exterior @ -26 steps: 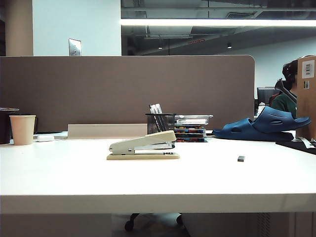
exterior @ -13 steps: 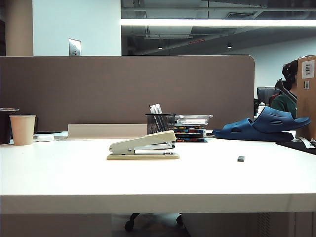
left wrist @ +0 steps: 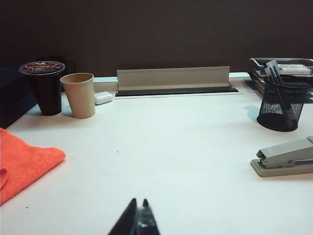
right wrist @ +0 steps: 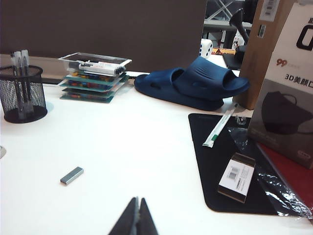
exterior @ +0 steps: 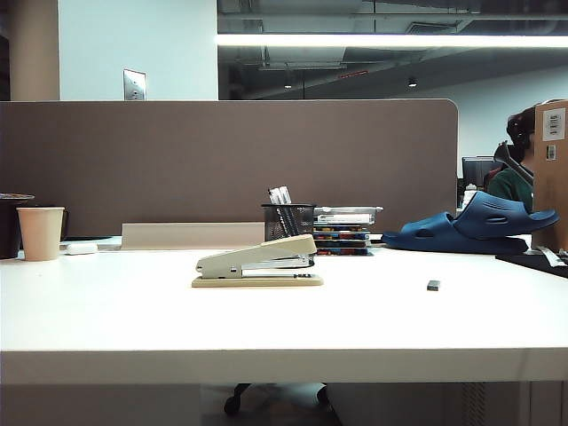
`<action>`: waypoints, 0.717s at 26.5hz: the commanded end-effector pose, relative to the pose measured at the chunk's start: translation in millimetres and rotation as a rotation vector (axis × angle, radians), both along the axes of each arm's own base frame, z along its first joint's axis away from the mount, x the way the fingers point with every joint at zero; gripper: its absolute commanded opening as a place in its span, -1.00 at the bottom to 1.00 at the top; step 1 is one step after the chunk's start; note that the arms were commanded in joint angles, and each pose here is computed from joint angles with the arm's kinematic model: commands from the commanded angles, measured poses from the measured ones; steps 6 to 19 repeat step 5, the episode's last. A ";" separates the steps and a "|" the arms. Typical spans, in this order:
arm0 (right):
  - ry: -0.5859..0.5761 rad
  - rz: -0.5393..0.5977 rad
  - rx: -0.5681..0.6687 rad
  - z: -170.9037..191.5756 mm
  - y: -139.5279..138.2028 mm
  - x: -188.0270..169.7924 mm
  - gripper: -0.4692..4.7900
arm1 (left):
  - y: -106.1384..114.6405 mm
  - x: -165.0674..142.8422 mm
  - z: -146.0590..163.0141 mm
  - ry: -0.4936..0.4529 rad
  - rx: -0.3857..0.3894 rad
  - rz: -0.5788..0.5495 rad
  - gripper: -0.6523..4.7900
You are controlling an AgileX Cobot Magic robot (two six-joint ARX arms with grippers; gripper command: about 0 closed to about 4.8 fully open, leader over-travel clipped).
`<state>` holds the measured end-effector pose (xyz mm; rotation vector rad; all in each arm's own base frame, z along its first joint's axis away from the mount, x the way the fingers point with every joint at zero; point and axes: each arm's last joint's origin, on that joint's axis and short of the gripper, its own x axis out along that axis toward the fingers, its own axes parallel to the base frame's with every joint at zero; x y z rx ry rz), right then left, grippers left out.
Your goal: Press the stapler down.
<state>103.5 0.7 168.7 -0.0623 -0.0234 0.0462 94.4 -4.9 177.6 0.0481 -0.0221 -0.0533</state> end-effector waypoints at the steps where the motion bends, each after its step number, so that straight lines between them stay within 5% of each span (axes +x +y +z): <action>1: -0.011 0.000 -0.002 1.9 0.1 -0.1 -0.86 | 0.1 -0.2 1.4 -0.008 -0.004 0.001 -0.78; 19: -0.011 0.000 -0.002 1.9 0.1 -0.1 -0.86 | 0.1 -0.2 1.4 -0.008 -0.004 0.001 -0.78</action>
